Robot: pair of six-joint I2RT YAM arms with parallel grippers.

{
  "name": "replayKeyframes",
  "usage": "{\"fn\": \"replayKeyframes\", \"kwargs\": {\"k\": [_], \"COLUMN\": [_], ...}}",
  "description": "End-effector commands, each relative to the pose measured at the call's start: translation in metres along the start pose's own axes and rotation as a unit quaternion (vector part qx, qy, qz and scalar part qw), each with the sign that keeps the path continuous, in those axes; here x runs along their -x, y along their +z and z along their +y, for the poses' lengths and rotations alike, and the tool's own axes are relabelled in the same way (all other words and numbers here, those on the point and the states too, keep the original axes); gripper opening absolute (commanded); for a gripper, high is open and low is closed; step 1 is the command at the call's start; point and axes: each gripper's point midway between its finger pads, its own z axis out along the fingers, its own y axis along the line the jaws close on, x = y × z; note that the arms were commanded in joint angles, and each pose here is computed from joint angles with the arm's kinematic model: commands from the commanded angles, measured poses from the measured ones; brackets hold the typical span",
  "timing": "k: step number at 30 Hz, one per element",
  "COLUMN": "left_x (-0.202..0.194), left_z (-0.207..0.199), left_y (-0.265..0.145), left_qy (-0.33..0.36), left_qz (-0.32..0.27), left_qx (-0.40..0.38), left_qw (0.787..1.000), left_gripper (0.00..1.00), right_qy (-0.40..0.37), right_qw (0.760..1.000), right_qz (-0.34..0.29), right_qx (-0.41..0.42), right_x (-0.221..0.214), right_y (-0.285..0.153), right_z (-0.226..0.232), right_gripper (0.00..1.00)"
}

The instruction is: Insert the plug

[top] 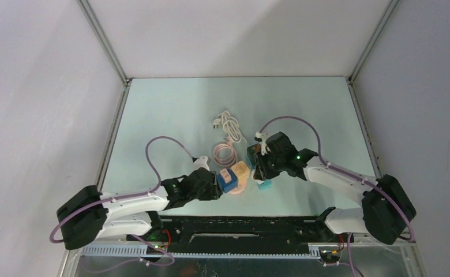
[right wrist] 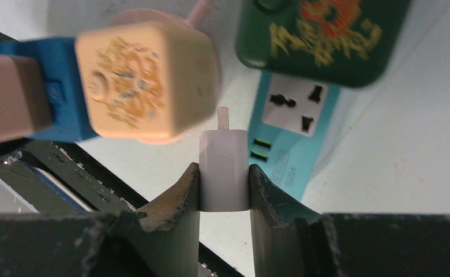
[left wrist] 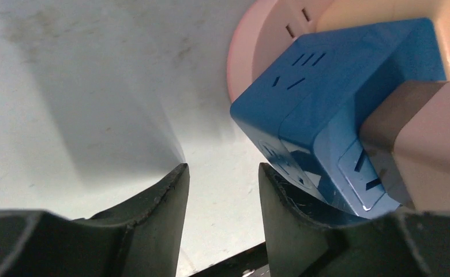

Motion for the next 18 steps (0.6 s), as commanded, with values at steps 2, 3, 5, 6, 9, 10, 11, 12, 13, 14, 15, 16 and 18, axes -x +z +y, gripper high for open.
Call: {"fn": "replayKeyframes", "kwargs": {"k": [2,3,5,6,9,10,11,12,13,14,15,16,18], "left_x": [0.003,0.004,0.004,0.003,0.001,0.000,0.000,0.001,0.003,0.004,0.004,0.005,0.006], "left_z": [-0.030,-0.036,-0.042,-0.044,-0.040,-0.032,-0.025,-0.018,-0.013,-0.009,-0.007,-0.006,-0.007], "left_y": [0.010,0.010,0.010,0.010,0.009,0.008,0.007,0.004,0.000,-0.004,-0.008,-0.014,-0.027], "left_qy": [-0.008,-0.008,-0.005,-0.003,0.008,0.012,0.015,0.016,0.017,0.020,0.028,0.036,0.046], "left_qz": [-0.019,-0.024,-0.026,-0.027,-0.028,-0.029,-0.031,-0.035,-0.042,-0.046,-0.047,-0.049,-0.049], "left_qx": [-0.047,-0.056,-0.065,-0.066,-0.056,-0.039,-0.027,-0.015,-0.009,-0.008,-0.009,-0.013,-0.031], "left_qw": [0.999,0.998,0.997,0.997,0.998,0.999,0.999,0.999,0.999,0.999,0.998,0.998,0.997], "left_gripper": [0.51,0.51,0.50,0.50,0.51,0.52,0.55,0.57,0.60,0.63,0.65,0.67,0.69], "right_qy": [-0.030,-0.032,-0.036,-0.036,-0.039,-0.040,-0.043,-0.048,-0.053,-0.057,-0.063,-0.066,-0.075], "right_qw": [0.997,0.997,0.996,0.996,0.997,0.997,0.997,0.997,0.997,0.996,0.996,0.995,0.994], "right_qz": [-0.060,-0.063,-0.066,-0.066,-0.061,-0.059,-0.056,-0.053,-0.053,-0.049,-0.048,-0.049,-0.056], "right_qx": [0.029,0.032,0.038,0.036,0.021,0.010,-0.002,-0.012,-0.028,-0.041,-0.049,-0.058,-0.058], "right_x": [0.055,0.059,0.065,0.068,0.070,0.068,0.066,0.064,0.064,0.061,0.059,0.058,0.055], "right_y": [0.003,0.004,0.006,0.008,0.010,0.010,0.009,0.008,0.006,0.005,0.002,0.000,-0.007], "right_z": [0.035,0.037,0.043,0.044,0.040,0.036,0.031,0.026,0.020,0.015,0.011,0.007,0.003], "right_gripper": [0.00,0.00,0.00,0.00,0.00,0.00,0.00,0.00,0.00,0.00,0.00,0.00,0.00]}}
